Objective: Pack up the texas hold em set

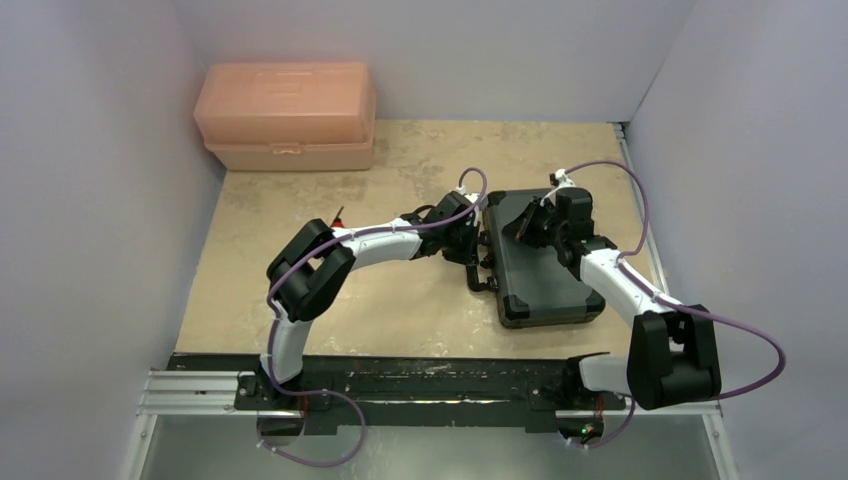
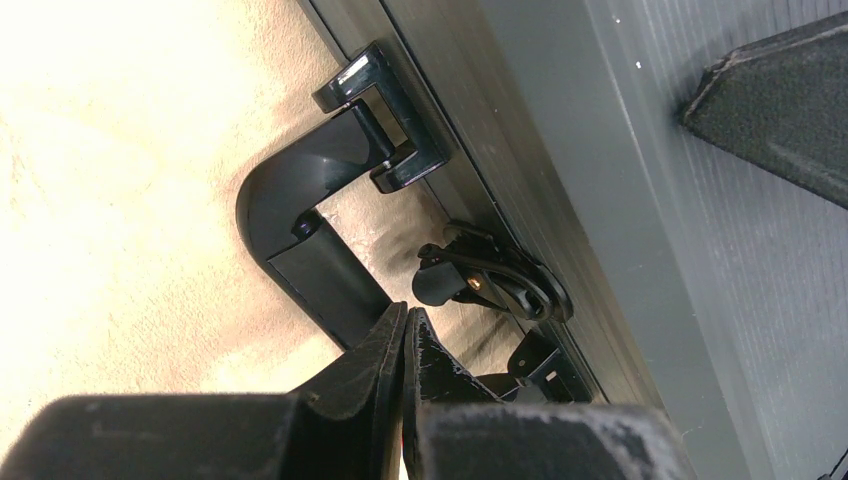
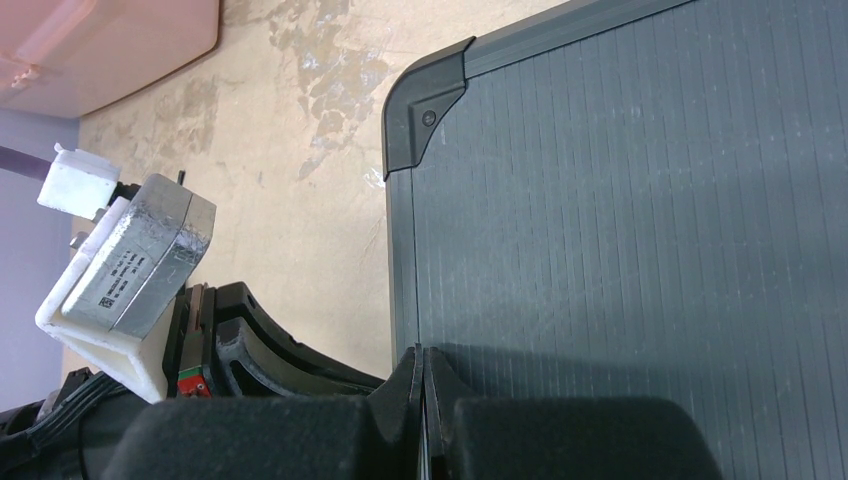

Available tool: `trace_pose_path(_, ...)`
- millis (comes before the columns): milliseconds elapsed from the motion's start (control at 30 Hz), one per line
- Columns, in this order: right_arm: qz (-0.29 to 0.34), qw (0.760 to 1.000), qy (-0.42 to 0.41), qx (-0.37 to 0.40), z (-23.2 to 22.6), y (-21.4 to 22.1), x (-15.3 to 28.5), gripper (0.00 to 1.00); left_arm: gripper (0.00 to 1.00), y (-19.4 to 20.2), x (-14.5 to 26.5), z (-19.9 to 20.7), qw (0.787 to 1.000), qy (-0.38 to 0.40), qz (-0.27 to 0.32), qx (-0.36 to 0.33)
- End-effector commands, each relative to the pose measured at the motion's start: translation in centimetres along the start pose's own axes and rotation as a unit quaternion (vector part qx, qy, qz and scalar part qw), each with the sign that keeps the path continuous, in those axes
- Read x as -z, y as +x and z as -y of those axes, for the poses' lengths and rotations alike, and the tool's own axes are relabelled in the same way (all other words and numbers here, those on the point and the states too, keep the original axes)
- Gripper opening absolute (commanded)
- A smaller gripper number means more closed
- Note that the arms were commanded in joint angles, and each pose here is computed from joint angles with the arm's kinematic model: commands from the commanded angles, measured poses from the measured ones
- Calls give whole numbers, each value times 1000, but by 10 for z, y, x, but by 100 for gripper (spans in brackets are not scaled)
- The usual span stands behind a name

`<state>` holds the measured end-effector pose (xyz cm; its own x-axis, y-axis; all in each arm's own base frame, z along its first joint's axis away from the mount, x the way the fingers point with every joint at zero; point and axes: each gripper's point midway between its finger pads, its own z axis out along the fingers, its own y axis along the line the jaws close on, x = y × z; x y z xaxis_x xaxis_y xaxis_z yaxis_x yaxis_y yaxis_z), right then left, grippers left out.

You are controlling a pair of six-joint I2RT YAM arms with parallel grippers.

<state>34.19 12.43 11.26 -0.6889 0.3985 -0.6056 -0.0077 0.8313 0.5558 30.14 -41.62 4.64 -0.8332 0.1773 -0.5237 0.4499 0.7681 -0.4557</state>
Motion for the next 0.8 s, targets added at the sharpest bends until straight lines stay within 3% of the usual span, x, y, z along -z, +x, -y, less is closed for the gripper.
trace_pose_path(0,-124,984,127,-19,66,78,9,1,0,-19,10,9,1000,6,26,-5)
trace_pose_path(767,-124,984,127,-19,66,79,9,0,0,-20,-3,22,999,35,11,1)
